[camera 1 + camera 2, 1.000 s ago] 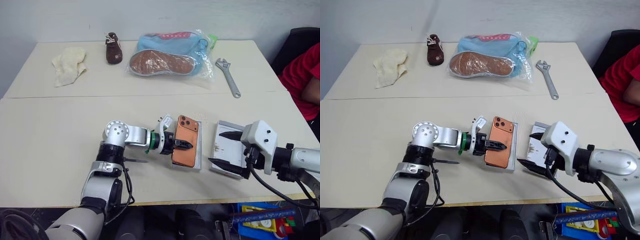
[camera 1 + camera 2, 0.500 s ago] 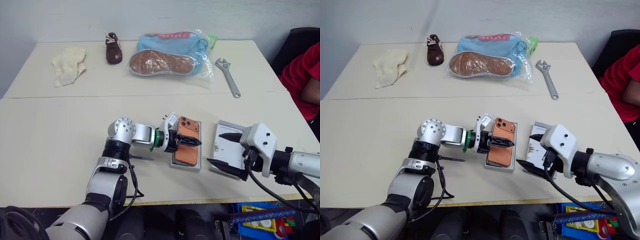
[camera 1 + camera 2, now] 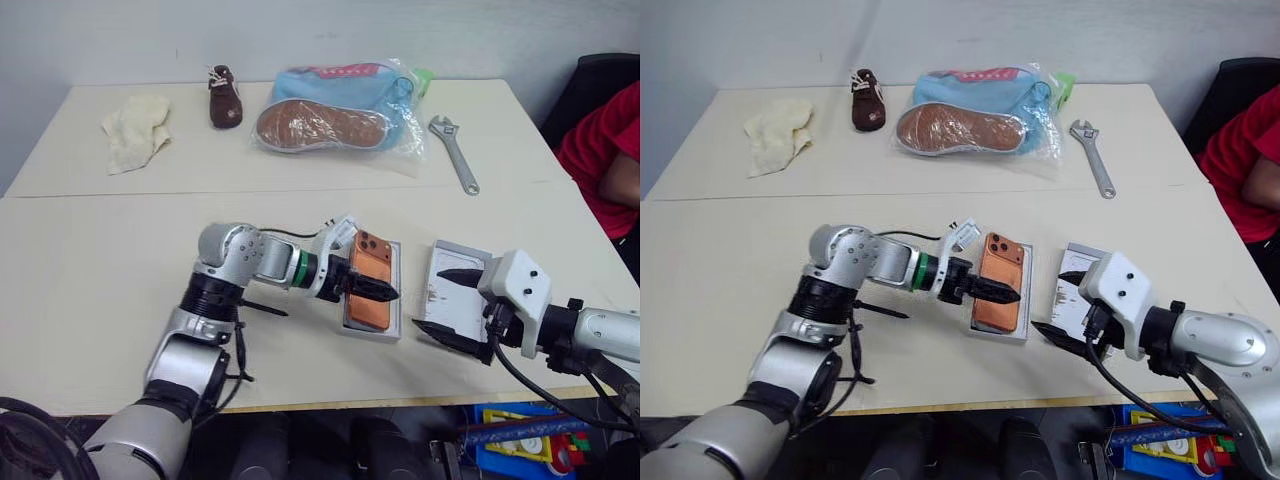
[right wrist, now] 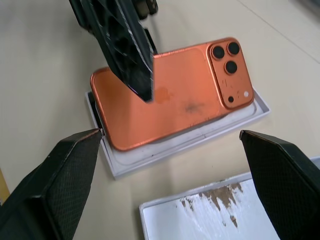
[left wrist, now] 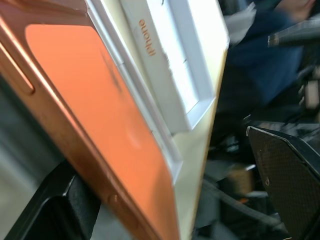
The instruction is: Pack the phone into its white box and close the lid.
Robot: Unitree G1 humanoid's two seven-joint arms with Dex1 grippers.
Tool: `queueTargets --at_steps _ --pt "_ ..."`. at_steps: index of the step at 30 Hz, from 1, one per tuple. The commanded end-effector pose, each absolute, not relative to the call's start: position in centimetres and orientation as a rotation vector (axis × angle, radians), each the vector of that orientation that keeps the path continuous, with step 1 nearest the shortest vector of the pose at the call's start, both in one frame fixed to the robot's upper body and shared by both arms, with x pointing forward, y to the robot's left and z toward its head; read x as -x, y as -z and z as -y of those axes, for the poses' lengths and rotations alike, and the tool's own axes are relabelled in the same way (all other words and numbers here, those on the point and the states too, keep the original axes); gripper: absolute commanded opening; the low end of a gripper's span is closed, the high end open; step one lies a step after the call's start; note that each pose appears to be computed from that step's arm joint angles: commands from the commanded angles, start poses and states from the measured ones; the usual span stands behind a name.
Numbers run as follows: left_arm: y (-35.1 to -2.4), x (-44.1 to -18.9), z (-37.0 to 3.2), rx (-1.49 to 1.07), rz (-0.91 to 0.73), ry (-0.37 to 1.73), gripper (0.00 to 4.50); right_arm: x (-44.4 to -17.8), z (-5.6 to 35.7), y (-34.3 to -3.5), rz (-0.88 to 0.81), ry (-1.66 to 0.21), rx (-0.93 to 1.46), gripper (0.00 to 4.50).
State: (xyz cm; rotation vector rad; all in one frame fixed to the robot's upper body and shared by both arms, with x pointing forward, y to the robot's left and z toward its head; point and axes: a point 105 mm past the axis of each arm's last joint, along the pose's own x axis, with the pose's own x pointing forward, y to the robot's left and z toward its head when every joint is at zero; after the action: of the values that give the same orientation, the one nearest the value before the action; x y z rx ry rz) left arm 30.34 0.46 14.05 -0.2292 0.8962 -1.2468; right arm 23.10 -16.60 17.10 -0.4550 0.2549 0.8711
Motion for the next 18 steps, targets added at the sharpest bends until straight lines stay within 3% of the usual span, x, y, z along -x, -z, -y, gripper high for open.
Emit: queueTargets --at_steps 1,12,15,18 --pt "-14.8 -29.5 -0.8 0.096 -0.797 1.327 4.44 -22.9 16.8 -17.4 -0.254 -0.848 0.505 4.50" --pt "-14.5 -30.0 -0.2 0.062 -0.750 1.380 4.44 -23.5 17.7 -17.2 -0.290 -0.775 0.497 4.50" --pt "-15.3 -29.7 -2.2 -0.012 -0.646 1.422 4.44 -23.8 18.1 -16.8 -0.324 -0.708 0.472 4.50" --pt "-16.5 -29.3 -4.0 -0.126 -0.430 1.483 4.44 -24.2 18.1 -16.3 -0.352 -0.632 0.410 4.50"
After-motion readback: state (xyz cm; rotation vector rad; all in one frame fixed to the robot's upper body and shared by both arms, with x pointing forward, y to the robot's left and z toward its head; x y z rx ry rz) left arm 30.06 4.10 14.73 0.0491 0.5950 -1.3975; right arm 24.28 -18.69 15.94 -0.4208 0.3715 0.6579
